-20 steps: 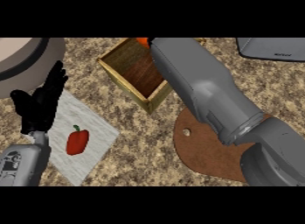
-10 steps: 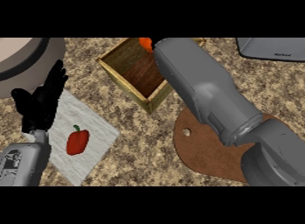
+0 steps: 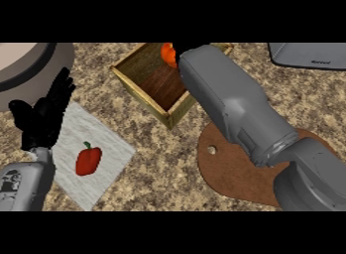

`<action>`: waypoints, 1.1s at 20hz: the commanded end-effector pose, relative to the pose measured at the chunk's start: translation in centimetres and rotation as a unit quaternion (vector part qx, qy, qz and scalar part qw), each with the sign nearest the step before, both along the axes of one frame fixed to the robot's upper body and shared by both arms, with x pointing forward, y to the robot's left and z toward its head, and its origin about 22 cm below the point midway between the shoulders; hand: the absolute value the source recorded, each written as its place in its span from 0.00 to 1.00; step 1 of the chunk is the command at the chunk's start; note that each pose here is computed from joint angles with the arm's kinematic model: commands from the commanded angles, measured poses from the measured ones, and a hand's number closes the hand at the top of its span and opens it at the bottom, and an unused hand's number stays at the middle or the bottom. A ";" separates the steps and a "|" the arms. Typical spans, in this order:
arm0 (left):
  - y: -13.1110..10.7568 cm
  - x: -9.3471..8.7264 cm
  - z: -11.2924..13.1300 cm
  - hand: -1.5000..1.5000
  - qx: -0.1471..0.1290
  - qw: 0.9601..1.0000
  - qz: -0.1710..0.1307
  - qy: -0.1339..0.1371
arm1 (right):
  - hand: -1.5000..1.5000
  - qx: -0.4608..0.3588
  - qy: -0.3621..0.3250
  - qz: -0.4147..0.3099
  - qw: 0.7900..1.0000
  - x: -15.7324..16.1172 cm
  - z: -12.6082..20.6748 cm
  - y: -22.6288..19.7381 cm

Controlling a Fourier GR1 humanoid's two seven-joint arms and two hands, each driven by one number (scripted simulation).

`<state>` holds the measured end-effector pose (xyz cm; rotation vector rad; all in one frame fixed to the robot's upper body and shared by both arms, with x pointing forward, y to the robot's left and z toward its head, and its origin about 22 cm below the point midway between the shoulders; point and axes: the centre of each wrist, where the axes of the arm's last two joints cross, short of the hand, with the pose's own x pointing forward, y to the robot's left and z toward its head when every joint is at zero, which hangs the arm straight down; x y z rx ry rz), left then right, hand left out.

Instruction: Pick the squash from the cutting board and place it in the basket

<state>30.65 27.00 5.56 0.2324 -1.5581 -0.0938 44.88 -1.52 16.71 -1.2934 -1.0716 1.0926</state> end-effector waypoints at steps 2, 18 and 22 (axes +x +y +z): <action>-0.4 0.6 0.8 0.50 -0.005 1.000 -0.005 -0.004 | 1.00 0.029 0.032 -0.020 0.999 -0.1 -1.1 -0.3; 1.2 0.1 -0.4 0.50 -0.012 1.000 0.011 0.000 | 0.00 0.184 -0.085 -0.063 0.977 -0.4 0.0 0.6; 0.2 -0.3 -1.6 0.50 -0.007 1.000 0.011 0.010 | 0.00 0.269 -0.136 -0.068 0.951 -0.4 4.8 1.9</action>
